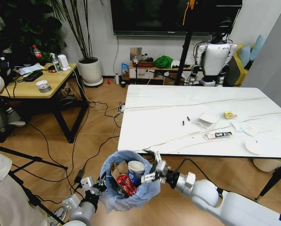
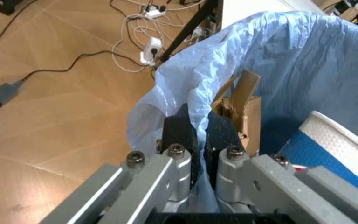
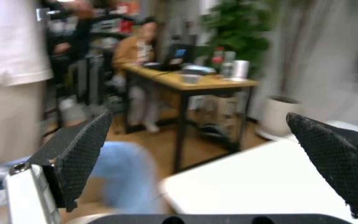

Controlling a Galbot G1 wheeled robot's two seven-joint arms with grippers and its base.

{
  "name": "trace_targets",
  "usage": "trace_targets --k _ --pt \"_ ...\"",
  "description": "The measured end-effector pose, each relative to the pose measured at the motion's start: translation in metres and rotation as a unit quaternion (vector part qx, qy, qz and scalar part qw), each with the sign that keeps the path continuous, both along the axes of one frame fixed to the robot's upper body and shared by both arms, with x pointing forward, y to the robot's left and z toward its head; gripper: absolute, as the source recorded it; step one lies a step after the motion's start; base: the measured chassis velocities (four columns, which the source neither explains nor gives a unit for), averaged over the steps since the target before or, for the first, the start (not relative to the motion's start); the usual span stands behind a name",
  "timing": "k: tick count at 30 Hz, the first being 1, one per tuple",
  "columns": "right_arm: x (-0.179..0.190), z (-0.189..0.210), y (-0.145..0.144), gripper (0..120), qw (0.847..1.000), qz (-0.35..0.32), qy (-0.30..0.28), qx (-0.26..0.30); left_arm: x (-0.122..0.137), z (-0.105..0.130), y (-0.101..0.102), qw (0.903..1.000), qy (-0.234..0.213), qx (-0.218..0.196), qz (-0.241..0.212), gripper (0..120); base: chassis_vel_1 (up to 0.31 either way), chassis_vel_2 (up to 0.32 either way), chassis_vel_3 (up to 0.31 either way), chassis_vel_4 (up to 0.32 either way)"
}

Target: Pick up the trash bin and place the trash from the table into it.

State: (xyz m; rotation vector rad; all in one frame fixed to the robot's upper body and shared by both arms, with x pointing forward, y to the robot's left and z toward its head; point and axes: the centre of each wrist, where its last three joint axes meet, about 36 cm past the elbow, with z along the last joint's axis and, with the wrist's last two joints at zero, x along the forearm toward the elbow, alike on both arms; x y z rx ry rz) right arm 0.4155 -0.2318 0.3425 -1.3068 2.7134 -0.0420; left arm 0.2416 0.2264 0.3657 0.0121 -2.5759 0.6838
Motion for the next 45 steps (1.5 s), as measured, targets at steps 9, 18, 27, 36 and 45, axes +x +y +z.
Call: trace_targets --k 9,18,27,36,45 --pt "0.035 -0.002 -0.074 100 0.986 -0.163 0.007 0.023 -0.004 0.003 0.008 0.9999 -0.002 0.012 0.001 0 0.000 0.000 0.000 0.000" --pt "0.010 -0.005 -0.149 100 0.961 -0.274 0.000 0.037 -0.009 0.000 0.008 0.9997 -0.005 0.026 0.000 0 0.000 0.000 0.000 0.000" --pt "-0.055 -0.021 -0.186 100 0.949 -0.313 0.014 0.024 -0.014 0.003 0.012 0.9993 -0.005 0.038 -0.002 0 0.000 0.000 0.000 0.000" --pt "-0.083 -0.031 -0.196 100 0.949 -0.314 0.007 0.028 -0.019 0.009 0.015 0.9990 -0.008 0.043 0.000 0 0.000 0.000 0.000 0.000" --pt "-0.096 -0.049 -0.182 100 0.953 -0.299 0.004 0.049 -0.027 0.010 0.013 0.9991 -0.009 0.040 0.003 0 0.000 0.000 0.000 0.000"
